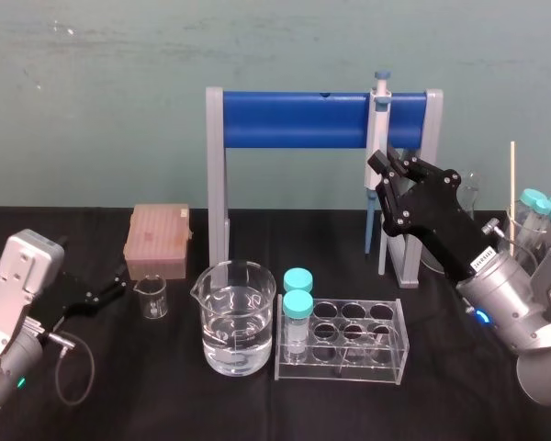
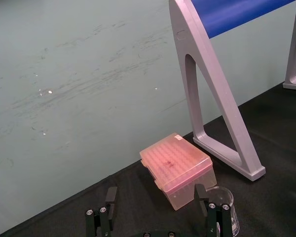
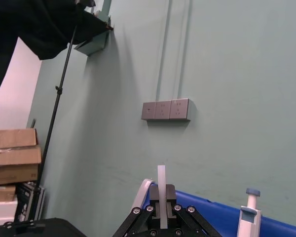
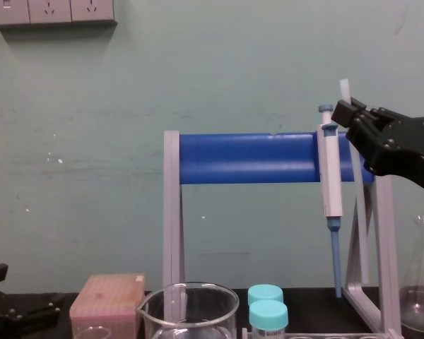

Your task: Pick up the stirring rod with one hand, then place it down.

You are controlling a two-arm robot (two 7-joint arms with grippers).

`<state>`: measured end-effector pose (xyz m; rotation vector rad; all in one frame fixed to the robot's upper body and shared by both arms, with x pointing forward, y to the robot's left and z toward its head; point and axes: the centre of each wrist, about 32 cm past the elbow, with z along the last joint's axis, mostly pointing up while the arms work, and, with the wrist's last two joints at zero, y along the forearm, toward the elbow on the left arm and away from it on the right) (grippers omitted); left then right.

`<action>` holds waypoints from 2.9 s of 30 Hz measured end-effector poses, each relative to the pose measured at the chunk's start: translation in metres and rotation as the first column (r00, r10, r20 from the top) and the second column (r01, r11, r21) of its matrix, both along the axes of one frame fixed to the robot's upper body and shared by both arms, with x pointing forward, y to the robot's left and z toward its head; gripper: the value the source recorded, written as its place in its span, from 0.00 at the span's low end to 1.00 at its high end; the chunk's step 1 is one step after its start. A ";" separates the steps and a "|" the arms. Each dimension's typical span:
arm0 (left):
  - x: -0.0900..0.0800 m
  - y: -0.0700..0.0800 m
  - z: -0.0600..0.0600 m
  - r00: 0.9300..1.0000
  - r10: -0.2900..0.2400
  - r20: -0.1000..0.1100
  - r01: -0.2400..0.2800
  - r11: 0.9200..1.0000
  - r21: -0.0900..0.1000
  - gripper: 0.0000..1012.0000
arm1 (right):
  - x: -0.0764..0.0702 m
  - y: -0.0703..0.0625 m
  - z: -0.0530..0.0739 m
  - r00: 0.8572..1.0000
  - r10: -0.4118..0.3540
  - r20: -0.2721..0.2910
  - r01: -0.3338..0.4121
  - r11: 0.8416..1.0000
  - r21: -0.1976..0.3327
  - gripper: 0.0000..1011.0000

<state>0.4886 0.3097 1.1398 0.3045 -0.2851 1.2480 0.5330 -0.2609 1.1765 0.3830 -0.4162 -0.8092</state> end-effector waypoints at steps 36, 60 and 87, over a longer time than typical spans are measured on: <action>0.000 0.000 0.000 1.000 0.000 0.000 0.000 1.000 0.000 0.99 | -0.027 -0.009 -0.011 0.986 0.075 -0.146 -0.083 0.995 -0.051 0.07; 0.000 0.000 0.000 1.000 0.000 0.000 0.000 1.000 0.000 0.99 | -0.026 -0.015 -0.022 0.978 0.078 -0.195 -0.097 0.991 -0.092 0.07; 0.000 0.000 0.000 1.000 0.000 0.000 0.000 1.000 0.000 0.99 | -0.010 -0.018 -0.049 0.961 0.088 -0.262 -0.128 0.982 -0.141 0.07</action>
